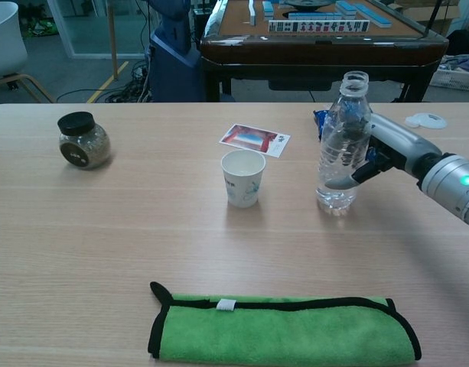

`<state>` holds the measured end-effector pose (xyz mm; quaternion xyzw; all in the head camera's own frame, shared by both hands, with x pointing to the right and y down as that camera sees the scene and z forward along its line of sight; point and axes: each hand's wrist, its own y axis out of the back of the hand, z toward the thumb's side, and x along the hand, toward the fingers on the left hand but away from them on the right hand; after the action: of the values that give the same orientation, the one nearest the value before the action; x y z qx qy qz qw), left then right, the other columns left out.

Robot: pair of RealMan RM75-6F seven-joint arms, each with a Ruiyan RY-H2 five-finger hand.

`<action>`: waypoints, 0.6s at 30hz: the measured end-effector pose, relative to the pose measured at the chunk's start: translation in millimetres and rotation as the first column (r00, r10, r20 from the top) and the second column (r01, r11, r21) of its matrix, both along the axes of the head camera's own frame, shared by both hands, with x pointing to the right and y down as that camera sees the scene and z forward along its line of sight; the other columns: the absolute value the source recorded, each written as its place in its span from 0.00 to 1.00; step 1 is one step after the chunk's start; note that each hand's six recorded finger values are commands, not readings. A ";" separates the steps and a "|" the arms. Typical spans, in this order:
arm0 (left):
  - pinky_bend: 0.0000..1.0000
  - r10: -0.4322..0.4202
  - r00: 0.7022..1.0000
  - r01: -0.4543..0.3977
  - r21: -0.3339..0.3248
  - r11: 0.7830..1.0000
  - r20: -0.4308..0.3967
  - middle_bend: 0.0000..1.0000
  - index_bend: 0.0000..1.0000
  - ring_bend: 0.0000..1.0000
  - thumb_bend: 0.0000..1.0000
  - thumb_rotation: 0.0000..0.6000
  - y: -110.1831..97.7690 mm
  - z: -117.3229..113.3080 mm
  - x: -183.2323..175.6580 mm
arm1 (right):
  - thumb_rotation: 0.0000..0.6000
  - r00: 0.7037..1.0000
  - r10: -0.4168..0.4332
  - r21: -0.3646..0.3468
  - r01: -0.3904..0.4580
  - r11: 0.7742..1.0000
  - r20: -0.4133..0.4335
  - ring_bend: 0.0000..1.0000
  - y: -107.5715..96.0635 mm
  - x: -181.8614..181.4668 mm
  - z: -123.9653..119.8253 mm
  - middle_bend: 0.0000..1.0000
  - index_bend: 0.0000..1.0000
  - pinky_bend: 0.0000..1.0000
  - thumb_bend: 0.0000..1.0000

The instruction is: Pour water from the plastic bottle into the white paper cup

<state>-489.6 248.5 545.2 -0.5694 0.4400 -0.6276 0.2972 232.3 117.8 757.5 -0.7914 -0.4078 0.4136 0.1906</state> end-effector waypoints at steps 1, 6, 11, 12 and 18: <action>0.51 0.000 1.000 0.000 -0.001 1.000 0.000 0.23 0.35 0.24 0.17 1.00 0.1 0.2 0.0 | 1.00 1.000 0.002 -0.003 -0.002 1.000 0.006 0.48 0.8 0.9 0.4 0.57 0.60 0.47 0.21; 0.51 0.004 1.000 -0.004 -0.007 1.000 0.006 0.23 0.35 0.24 0.17 1.00 0.6 1.6 0.3 | 1.00 0.999 0.015 -0.032 -0.014 0.999 0.040 0.45 4.1 5.4 2.3 0.54 0.60 0.47 0.17; 0.51 0.004 1.000 -0.004 -0.008 1.000 0.009 0.23 0.35 0.24 0.17 1.00 0.8 2.1 0.4 | 1.00 0.998 0.013 -0.067 -0.009 0.998 0.057 0.41 8.3 10.4 6.1 0.49 0.55 0.46 0.10; 0.51 0.004 1.000 -0.004 -0.008 1.000 0.009 0.23 0.35 0.24 0.17 1.00 0.8 2.0 0.3 | 1.00 0.998 0.011 -0.073 -0.007 0.997 0.055 0.39 9.1 11.4 7.2 0.47 0.54 0.46 0.08; 0.51 0.001 1.000 -0.001 -0.007 1.000 0.008 0.23 0.35 0.24 0.17 1.00 0.7 1.6 -0.4 | 1.00 0.999 -0.007 -0.102 0.010 0.995 0.038 0.29 12.6 16.9 13.0 0.37 0.42 0.42 0.00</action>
<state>-490.0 249.1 546.7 -0.5678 0.4365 -0.6313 0.2974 249.2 130.4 770.5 -0.8094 -0.3862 0.4184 0.1440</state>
